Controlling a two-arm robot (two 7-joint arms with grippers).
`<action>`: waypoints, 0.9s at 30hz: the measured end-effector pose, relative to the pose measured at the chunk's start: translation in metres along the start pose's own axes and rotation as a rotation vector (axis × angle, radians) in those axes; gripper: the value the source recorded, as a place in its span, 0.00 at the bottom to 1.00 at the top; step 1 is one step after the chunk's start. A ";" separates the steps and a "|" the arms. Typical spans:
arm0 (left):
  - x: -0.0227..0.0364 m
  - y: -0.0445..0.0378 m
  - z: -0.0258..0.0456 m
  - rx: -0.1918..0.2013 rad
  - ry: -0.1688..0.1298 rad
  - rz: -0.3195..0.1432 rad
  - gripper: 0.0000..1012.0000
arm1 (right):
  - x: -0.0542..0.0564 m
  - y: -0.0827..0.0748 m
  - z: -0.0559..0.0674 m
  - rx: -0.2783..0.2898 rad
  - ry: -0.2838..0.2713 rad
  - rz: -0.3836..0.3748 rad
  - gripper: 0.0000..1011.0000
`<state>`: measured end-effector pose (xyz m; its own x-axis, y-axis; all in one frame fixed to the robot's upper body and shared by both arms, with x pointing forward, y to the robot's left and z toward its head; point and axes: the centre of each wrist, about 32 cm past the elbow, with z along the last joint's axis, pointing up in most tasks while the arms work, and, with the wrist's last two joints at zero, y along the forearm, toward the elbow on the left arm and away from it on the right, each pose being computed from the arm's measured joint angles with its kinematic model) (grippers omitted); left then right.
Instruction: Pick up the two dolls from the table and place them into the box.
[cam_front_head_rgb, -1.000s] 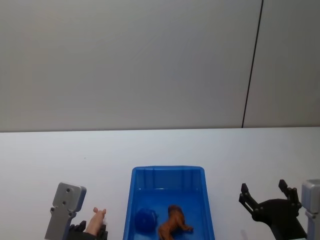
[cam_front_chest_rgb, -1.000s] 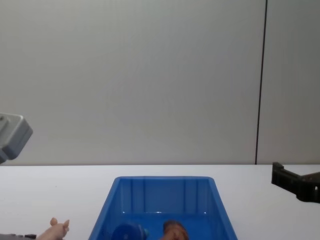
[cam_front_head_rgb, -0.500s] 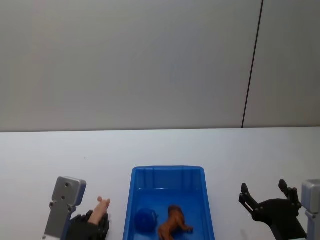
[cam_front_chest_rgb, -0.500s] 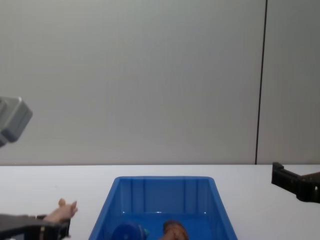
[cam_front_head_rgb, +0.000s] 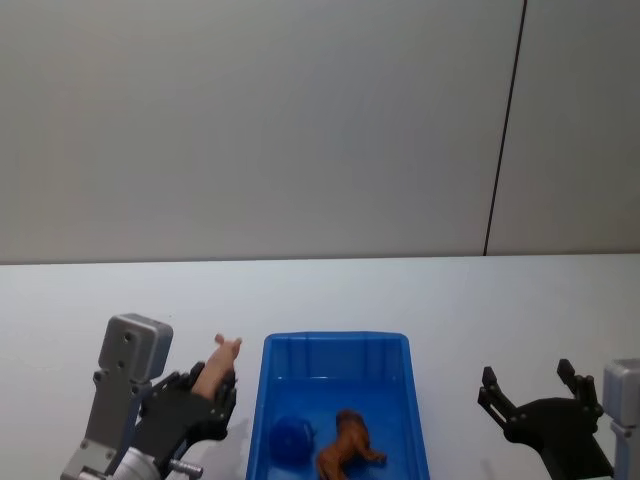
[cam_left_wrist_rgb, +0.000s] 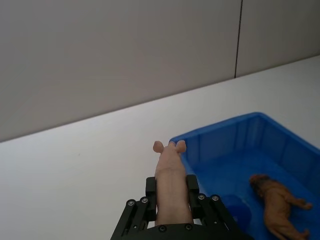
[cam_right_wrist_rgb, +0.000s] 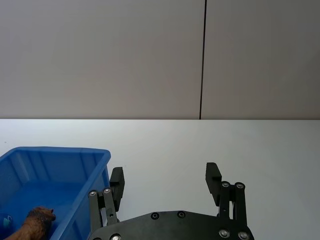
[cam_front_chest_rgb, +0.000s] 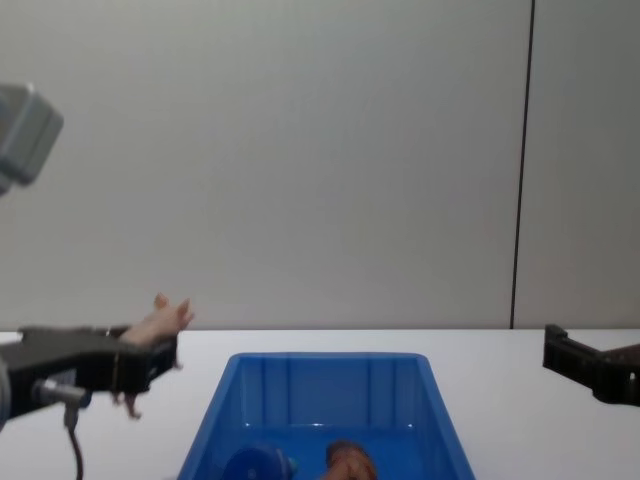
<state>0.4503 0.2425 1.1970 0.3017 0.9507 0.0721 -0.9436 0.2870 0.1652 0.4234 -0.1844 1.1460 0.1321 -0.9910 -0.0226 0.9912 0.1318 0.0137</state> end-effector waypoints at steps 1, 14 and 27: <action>0.0003 -0.0003 0.0016 -0.012 -0.002 -0.006 0.35 | 0.000 0.000 0.000 0.000 0.000 0.000 0.99; 0.0049 -0.0070 0.0170 -0.163 -0.015 -0.161 0.35 | 0.000 0.000 0.000 0.000 0.000 0.000 0.99; 0.0097 -0.0191 0.0226 -0.264 0.011 -0.357 0.56 | 0.000 0.000 0.000 0.000 0.000 0.000 0.99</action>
<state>0.4743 0.2436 1.2168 0.6146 0.7875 0.0458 -0.7837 0.6162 -0.0788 0.4235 -0.1844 1.1460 0.1321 -0.9910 -0.0226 0.9912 0.1318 0.0138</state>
